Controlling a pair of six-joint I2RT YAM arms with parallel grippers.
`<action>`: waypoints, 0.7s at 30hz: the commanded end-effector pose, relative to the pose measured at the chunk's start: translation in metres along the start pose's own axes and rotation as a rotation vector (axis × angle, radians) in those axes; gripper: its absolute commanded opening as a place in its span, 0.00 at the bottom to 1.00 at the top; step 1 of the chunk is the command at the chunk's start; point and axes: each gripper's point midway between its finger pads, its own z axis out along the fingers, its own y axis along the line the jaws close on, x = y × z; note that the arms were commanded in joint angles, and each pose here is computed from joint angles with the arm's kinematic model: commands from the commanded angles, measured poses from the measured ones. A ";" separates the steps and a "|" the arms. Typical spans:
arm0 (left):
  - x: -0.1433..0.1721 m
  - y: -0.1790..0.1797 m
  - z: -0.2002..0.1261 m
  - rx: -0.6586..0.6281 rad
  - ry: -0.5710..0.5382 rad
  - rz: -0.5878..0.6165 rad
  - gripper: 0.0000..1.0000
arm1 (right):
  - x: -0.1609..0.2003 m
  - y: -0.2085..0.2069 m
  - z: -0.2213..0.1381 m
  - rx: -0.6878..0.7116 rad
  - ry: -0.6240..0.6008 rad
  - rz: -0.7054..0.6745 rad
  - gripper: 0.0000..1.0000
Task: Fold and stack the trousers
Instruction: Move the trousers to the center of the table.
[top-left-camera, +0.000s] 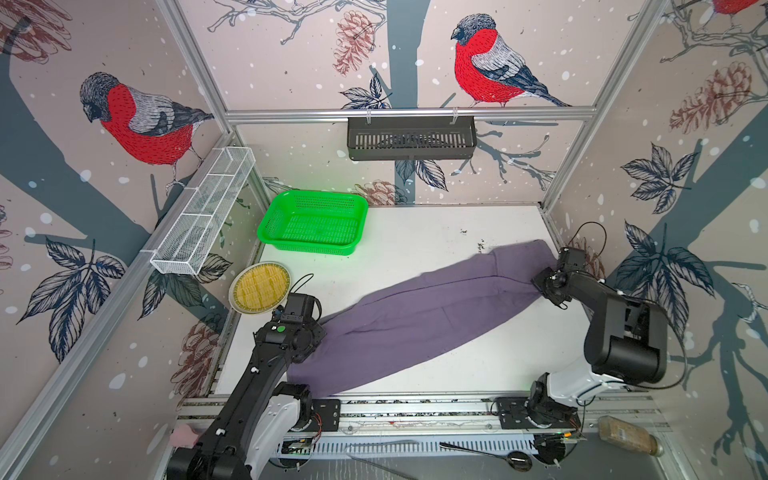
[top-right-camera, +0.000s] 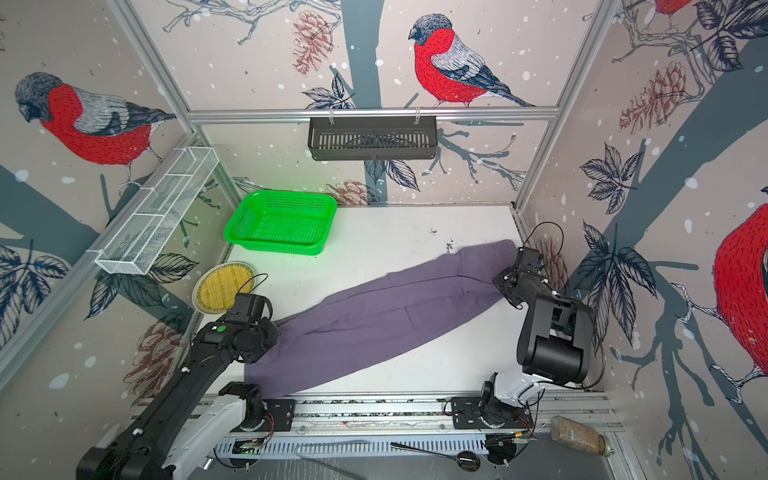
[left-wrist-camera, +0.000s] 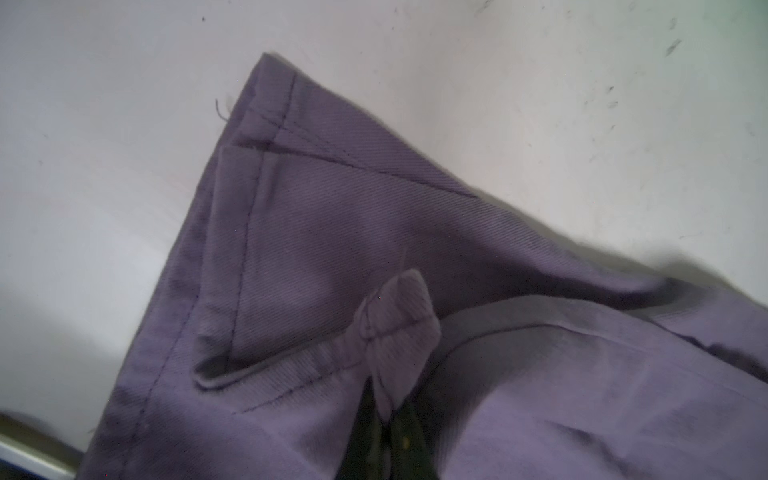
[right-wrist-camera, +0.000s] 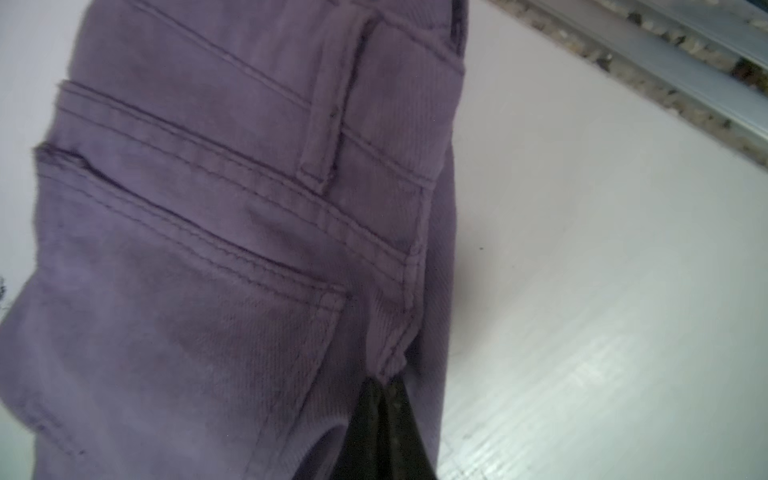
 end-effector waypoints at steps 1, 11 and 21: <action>-0.006 0.003 0.004 -0.036 -0.034 -0.058 0.00 | -0.001 -0.006 0.010 0.036 -0.019 -0.022 0.03; 0.020 0.012 0.039 -0.106 0.054 -0.070 0.00 | 0.003 -0.005 0.021 0.060 -0.009 -0.022 0.03; -0.021 0.022 0.054 -0.242 -0.087 -0.007 0.00 | -0.013 0.021 0.039 0.053 -0.040 -0.015 0.03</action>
